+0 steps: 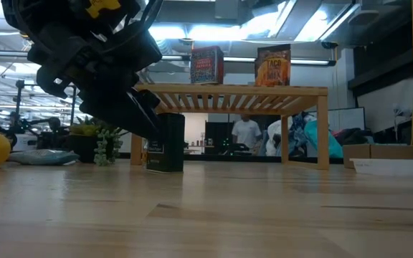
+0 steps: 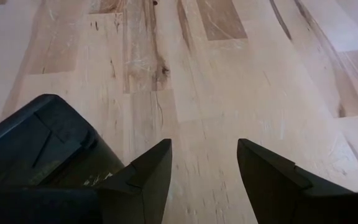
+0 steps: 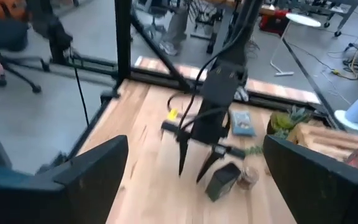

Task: Shelf spices
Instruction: Put the black seasoning can on the shelf

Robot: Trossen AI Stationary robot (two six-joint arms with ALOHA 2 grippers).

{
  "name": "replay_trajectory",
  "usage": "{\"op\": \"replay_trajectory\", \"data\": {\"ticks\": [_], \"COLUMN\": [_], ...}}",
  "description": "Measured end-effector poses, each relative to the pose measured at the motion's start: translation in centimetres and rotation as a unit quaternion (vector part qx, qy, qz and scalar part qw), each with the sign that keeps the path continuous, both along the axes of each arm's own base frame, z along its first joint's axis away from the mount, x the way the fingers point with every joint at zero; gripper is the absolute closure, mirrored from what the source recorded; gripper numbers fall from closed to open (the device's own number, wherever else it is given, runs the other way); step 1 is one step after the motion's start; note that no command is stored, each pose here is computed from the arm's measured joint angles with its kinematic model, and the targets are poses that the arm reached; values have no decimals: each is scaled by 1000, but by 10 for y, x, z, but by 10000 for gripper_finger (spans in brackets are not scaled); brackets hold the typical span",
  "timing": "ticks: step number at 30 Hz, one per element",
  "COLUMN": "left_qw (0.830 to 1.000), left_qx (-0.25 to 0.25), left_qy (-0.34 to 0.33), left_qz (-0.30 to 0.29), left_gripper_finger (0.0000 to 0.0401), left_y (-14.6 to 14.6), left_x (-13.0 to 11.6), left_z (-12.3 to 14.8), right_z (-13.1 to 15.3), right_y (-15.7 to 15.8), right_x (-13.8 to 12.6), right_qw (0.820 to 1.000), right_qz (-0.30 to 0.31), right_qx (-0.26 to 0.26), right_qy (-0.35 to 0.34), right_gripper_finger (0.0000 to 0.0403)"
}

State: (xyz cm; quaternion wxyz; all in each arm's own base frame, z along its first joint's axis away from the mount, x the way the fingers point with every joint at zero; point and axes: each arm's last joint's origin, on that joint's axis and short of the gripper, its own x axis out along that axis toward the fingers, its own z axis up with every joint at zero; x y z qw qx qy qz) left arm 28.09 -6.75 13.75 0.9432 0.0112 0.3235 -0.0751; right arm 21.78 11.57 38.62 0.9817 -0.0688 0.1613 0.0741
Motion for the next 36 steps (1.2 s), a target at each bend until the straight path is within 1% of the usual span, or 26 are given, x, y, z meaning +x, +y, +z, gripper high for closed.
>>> {"op": "replay_trajectory", "data": {"ticks": [3, 5, 8, 13, 18, 22, 27, 30, 33, 36], "left_qw": [1000, 1000, 999, 998, 998, 996, 989, 981, 976, 966], "left_qx": [0, -4, -31, -48, -46, -60, -106, -124, -107, -110], "left_qy": [0, -5, -5, 4, 24, 40, 49, 86, 133, 172], "left_qz": [0, 4, 24, 36, 40, 58, 95, 126, 134, 160], "left_gripper_finger": [226, 226, 226, 226, 226, 226, 226, 226, 226, 226], "left_y": [0, 0, 0, -2, -2, -1, -1, 0, 0, 2], "left_x": [0, 1, 1, 0, -3, -4, -4, -9, -16, -22], "left_z": [0, 1, 2, 1, -2, -4, -5, -9, -16, -18], "right_z": [-17, -30, -48, -76, -93, -99, -101, -101, -101, -104], "right_y": [18, 30, 48, 70, 82, 86, 86, 86, 86, 88], "right_x": [-9, -15, -27, -48, -67, -74, -75, -75, -75, -74], "right_qw": [1000, 1000, 1000, 998, 996, 994, 994, 994, 994, 994], "right_qz": [3, 0, -13, -33, -45, -48, -50, -51, -51, -50], "right_qx": [-4, -7, -16, -22, -10, 7, 21, 22, 22, 16], "right_qy": [16, 14, -8, -48, -81, -96, -96, -96, -95, -92], "right_gripper_finger": [23, 23, 23, 23, 23, 23, 23, 23, 23, 23]}}
